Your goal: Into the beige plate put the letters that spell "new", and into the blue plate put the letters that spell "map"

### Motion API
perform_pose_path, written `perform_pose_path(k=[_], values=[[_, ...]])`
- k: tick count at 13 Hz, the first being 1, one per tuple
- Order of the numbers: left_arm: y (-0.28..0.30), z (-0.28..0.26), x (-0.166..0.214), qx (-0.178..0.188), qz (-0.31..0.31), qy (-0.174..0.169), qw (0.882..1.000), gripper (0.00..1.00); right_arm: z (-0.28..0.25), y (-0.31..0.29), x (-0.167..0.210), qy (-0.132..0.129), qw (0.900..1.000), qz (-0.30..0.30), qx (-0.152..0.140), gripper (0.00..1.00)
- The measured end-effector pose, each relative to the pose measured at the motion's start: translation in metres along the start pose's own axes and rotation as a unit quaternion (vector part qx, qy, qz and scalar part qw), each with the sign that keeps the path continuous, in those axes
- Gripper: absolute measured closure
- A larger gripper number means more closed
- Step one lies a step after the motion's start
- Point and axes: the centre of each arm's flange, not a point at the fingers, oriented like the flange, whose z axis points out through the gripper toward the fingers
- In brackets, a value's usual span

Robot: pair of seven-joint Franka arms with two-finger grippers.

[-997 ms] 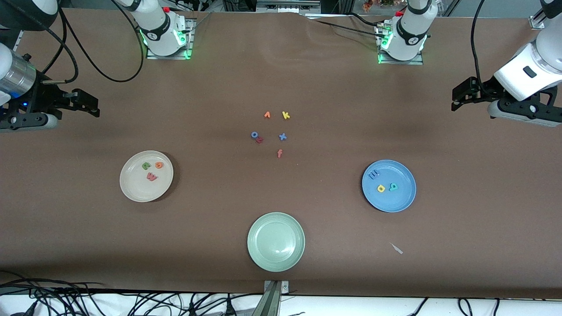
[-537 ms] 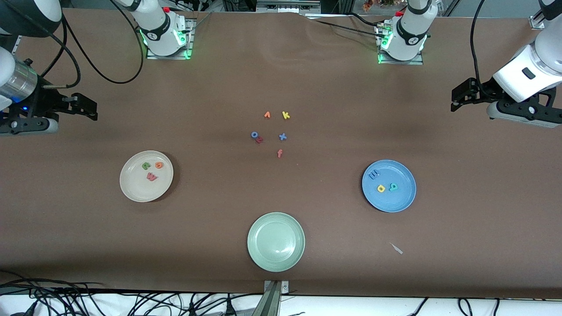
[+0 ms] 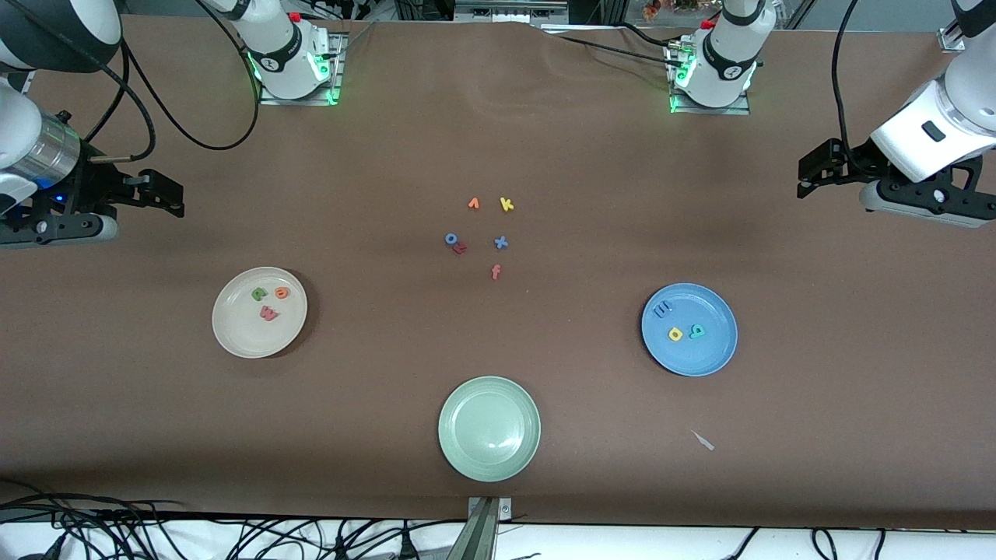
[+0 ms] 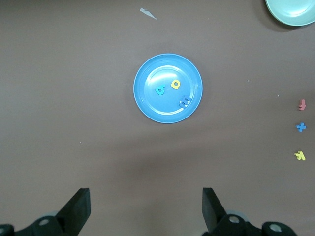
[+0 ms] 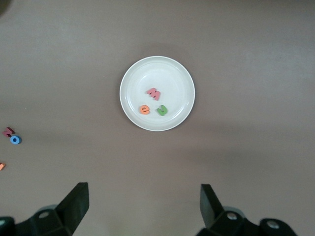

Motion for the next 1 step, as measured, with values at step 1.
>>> perform_pose_path(k=[1], values=[[-0.0004, 0.0001, 0.0, 0.0, -0.001, 0.0, 1.0, 0.0, 0.0, 0.0008, 0.0, 0.0, 1.0, 0.001, 0.001, 0.0]])
